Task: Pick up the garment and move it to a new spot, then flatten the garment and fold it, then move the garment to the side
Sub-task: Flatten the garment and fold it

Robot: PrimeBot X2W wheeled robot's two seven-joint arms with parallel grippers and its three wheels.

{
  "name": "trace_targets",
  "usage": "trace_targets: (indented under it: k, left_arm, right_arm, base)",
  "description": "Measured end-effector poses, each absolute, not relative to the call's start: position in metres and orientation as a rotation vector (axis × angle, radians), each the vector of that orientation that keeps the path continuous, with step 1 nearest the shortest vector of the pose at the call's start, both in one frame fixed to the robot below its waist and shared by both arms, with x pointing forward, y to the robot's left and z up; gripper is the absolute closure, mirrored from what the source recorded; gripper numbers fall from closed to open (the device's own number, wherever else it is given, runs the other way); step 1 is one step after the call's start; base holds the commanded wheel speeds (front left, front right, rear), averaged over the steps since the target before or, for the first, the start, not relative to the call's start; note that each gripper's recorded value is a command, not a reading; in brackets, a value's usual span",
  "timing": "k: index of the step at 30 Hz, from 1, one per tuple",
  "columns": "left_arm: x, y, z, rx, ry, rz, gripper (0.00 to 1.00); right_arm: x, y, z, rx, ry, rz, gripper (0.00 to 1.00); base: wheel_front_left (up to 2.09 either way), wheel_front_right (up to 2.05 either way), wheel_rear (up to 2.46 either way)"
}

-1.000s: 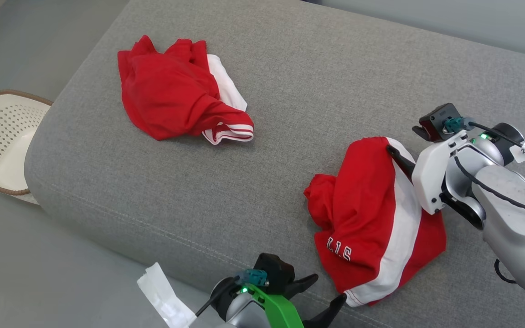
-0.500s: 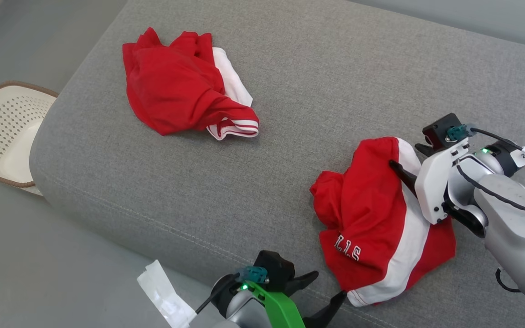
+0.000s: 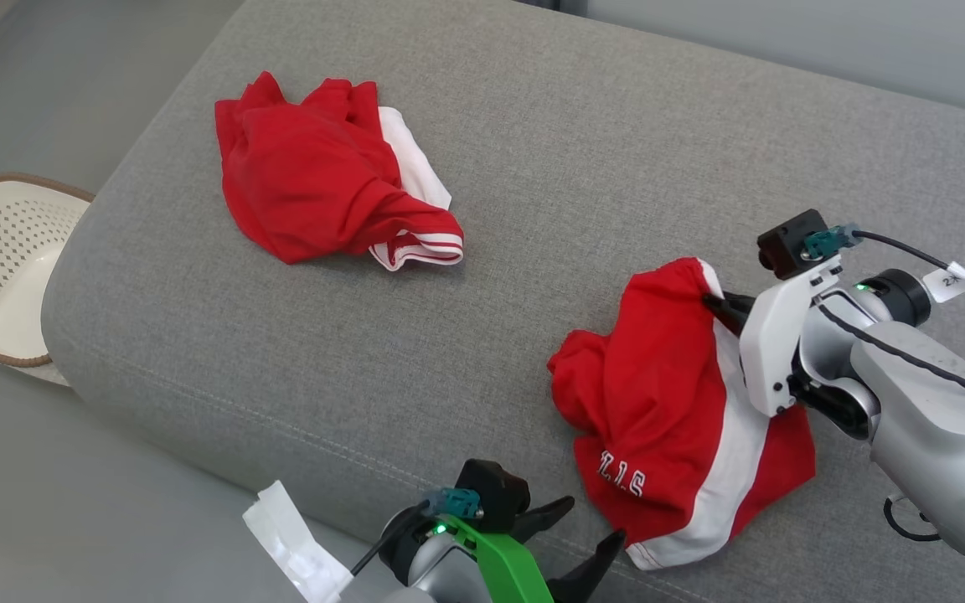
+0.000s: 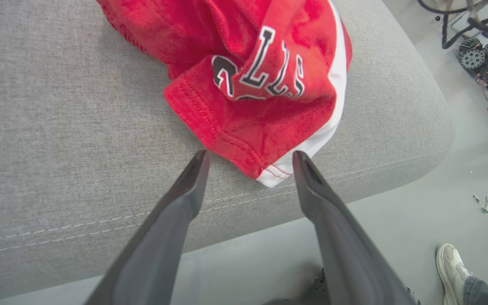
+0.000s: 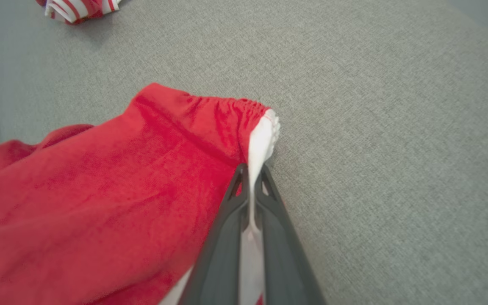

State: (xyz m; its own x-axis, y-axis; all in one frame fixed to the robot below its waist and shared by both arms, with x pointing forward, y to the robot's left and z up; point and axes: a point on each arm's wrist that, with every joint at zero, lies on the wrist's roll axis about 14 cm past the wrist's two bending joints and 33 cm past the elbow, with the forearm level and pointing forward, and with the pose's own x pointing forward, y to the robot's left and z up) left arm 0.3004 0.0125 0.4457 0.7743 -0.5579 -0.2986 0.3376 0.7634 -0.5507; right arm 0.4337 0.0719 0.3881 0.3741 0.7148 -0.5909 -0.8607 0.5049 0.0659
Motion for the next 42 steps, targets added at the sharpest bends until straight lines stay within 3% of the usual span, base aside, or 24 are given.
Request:
trace_targets:
  k: [17, 22, 25, 29, 33, 37, 42]
  left_arm:
    - [0.291, 0.0, 0.466, -0.498, 0.409, -0.562, 0.0]
    - [0.289, 0.002, 0.469, -0.513, 0.391, -0.536, 0.0]
    - [0.292, 0.004, 0.472, -0.524, 0.375, -0.522, 0.0]
    - [0.295, 0.008, 0.474, -0.531, 0.36, -0.501, 0.0]
    - [0.298, 0.013, 0.475, -0.536, 0.351, -0.478, 0.0]
    - [0.3, 0.015, 0.476, -0.541, 0.343, -0.466, 0.0]
    - [0.299, 0.014, 0.475, -0.537, 0.347, -0.472, 0.0]
  right_arm:
    - [0.393, 0.126, 0.518, -0.049, 0.505, 1.222, 1.0]
    - [0.353, 0.167, 0.571, 0.16, 0.479, 1.365, 1.0]
    - [0.359, 0.174, 0.593, 0.231, 0.444, 1.369, 1.0]
    - [0.379, 0.18, 0.615, 0.303, 0.396, 1.301, 1.0]
    - [0.421, 0.173, 0.631, 0.422, 0.349, 1.1, 1.0]
    - [0.468, 0.142, 0.62, 0.439, 0.313, 0.871, 1.0]
    - [0.498, 0.099, 0.593, 0.382, 0.305, 0.721, 1.0]
  base:
    - [0.0, 0.0, 0.0]
    - [0.0, 0.0, 0.0]
    - [0.0, 0.0, 0.0]
    - [0.0, 0.0, 0.0]
    - [0.0, 0.0, 0.0]
    - [0.0, 0.0, 0.0]
    - [0.0, 0.0, 0.0]
